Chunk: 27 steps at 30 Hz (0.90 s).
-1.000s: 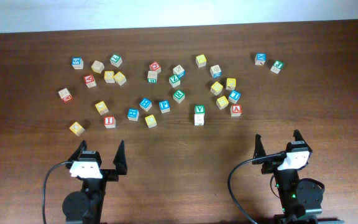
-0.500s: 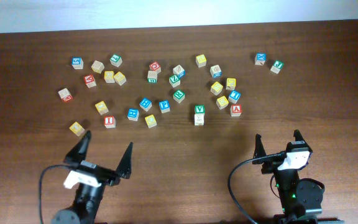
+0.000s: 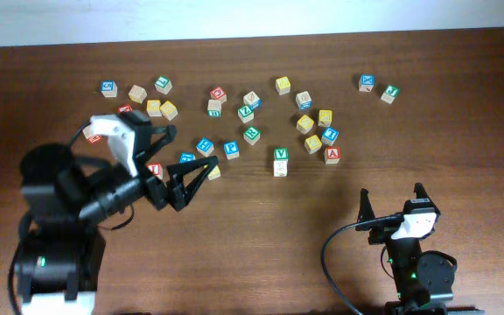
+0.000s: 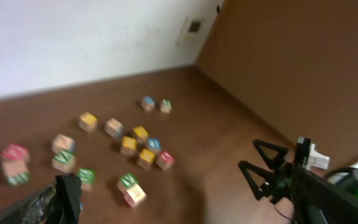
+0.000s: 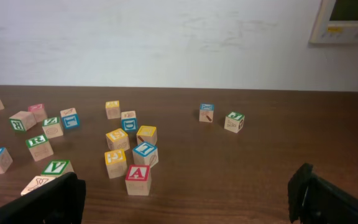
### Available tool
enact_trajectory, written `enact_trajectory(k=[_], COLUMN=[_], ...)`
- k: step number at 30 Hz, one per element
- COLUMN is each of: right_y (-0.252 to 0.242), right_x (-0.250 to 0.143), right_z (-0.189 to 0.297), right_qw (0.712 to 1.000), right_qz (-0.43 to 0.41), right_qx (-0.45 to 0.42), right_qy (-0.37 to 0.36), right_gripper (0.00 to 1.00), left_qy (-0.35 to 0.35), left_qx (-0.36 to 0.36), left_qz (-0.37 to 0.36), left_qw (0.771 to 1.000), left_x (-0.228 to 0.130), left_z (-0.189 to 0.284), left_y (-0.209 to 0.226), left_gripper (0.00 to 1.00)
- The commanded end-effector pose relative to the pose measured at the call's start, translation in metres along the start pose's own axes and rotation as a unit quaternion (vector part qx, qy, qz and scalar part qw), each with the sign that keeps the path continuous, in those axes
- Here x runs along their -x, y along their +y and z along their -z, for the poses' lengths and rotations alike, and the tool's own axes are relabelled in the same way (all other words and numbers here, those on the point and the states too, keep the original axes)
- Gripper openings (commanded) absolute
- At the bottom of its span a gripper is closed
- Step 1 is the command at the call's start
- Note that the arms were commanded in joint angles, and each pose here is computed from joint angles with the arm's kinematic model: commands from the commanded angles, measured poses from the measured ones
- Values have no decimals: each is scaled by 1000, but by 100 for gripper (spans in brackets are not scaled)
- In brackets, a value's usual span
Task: Spell out ICRA
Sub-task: 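Move the left gripper forward over the red I block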
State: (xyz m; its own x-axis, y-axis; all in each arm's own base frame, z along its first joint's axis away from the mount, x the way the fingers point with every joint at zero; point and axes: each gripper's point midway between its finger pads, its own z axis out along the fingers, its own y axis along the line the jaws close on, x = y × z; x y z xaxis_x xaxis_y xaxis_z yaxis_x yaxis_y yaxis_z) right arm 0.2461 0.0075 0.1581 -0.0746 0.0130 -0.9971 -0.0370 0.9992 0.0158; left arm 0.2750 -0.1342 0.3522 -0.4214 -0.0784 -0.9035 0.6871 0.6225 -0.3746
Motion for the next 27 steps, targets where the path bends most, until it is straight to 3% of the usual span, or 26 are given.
enact_trajectory(k=[1,3,5,10,14,16,18,22,27], right_y=[-3,-3,-3,-3,-3,-3,-3,-3,-3], right_x=[-2,-2,-2,-2,-2,-2,-2,-2,-2], right_z=[0,0,0,0,0,0,0,0,0], right_qw=[1000,1000,1000,1000,1000,1000,1000,1000,1000], right_qz=[3,3,3,3,3,3,3,3,3], right_qx=[-6,-6,-6,-6,-6,-6,-6,-6,-6], right_qy=[1,1,1,1,1,1,1,1,1], right_gripper=[98,98,98,98,98,98,98,98,98], left_qy=[36,109,193,288,327,350,367,401,391], left_qx=[8,146,261,236,139,172,259,256,281], left_qz=[64,100,103,125,165,192,248,246,230], left_qw=[997,978,940,920,920,901,859,845,846], left_x=[3,-18,-48,-95,-116,-133,-157,-178,-175], left_z=[-11,-13,-11,-40,-69,-76,-79,-91,-90], left_y=[12,52,79,77,50,57,77,75,86], left_gripper=[99,99,99,99,99,99,99,99,99])
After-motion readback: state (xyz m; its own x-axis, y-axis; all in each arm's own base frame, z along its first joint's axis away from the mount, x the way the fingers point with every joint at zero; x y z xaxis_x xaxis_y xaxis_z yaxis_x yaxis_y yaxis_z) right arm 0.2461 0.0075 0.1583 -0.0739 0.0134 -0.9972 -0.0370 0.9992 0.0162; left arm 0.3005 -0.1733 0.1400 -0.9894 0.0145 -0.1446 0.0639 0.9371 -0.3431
